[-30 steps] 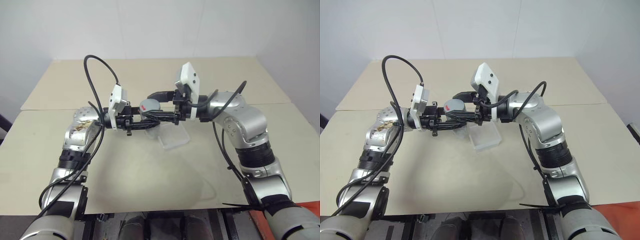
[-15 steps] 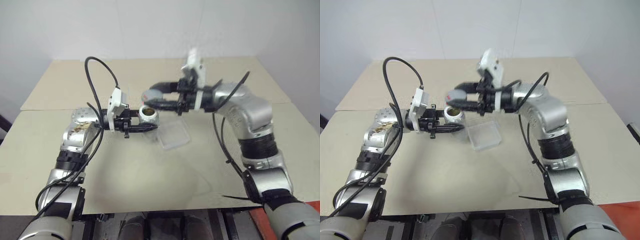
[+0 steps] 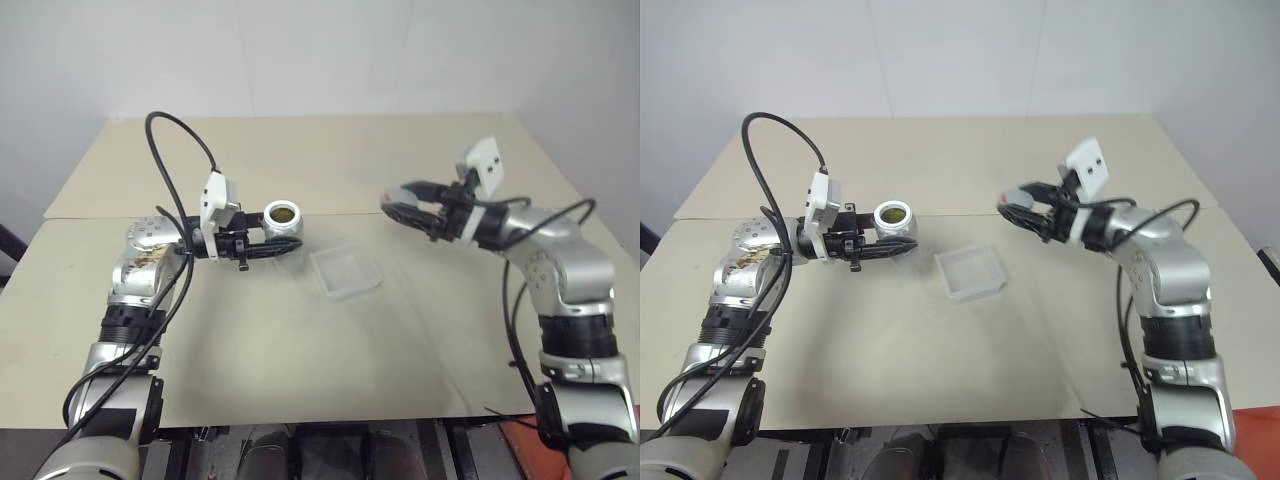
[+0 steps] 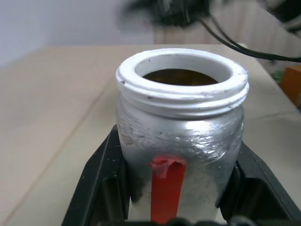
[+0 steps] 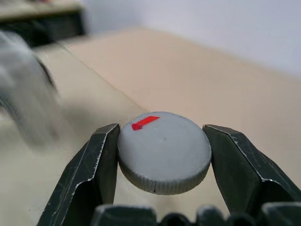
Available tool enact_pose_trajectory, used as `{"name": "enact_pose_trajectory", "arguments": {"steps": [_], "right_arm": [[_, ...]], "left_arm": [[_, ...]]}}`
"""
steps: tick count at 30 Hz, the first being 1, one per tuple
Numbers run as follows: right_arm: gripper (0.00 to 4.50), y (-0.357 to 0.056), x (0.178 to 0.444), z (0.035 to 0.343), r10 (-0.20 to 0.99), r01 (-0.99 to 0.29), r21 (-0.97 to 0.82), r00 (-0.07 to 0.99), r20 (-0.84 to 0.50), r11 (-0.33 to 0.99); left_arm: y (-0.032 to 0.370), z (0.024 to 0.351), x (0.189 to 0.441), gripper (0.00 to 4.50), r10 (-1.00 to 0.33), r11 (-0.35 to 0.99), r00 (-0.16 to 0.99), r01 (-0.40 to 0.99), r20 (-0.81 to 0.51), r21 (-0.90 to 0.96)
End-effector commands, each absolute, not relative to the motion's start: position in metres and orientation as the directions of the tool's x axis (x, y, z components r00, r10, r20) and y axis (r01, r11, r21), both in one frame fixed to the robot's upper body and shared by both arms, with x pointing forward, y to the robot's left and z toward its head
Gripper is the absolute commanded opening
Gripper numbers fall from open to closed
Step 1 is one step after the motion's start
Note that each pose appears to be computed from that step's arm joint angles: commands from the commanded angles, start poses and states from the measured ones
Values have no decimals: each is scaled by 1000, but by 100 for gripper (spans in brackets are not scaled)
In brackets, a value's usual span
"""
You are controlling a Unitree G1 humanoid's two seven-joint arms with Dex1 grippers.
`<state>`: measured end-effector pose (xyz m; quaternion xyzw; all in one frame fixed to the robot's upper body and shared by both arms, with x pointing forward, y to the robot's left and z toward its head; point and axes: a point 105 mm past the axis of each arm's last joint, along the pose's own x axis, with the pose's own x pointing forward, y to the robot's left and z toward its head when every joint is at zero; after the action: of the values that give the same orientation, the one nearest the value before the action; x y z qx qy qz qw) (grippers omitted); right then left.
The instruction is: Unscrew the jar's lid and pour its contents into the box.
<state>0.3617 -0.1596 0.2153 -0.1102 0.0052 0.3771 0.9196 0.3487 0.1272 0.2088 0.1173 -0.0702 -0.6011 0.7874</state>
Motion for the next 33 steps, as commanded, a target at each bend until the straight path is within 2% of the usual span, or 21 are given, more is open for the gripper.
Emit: {"name": "enact_pose_trajectory", "arguments": {"steps": [1,5,10,11,15,16,19,23,26,29,33], "right_arm": [[276,-184,357,210,574,-571,-317,813,-93,757],[276,-206,357,164,429,-462,-308,887,-172,832],[276,-217,362,139,325,-359,-245,930,-171,900],[311,-217,362,137,319,-353,-235,933,-169,906],[429,-210,352,129,390,-428,-215,900,-197,878],[440,-209,348,130,415,-453,-223,888,-197,863],[440,-208,340,134,474,-520,-247,851,-225,818],[440,-207,333,160,575,-616,-238,787,-224,751],[440,-196,322,184,669,-709,-213,705,-236,672],[440,-182,310,199,752,-796,-158,604,-265,584],[440,-169,299,206,804,-864,-116,499,-323,490]], "left_arm": [[131,224,349,196,-953,294,303,901,22,319],[128,224,351,196,-947,315,317,898,47,308],[121,223,353,196,-947,318,317,897,54,306],[121,223,353,196,-947,319,318,897,55,307],[121,222,354,196,-943,328,330,891,50,314],[121,222,355,196,-941,332,335,888,47,319],[120,222,358,196,-933,348,356,872,40,344],[115,222,368,196,-909,386,415,816,30,431],[109,221,379,196,-882,390,472,728,1,565],[102,215,384,196,-858,276,510,556,-59,784],[81,241,399,196,-810,150,584,119,53,981]]}}
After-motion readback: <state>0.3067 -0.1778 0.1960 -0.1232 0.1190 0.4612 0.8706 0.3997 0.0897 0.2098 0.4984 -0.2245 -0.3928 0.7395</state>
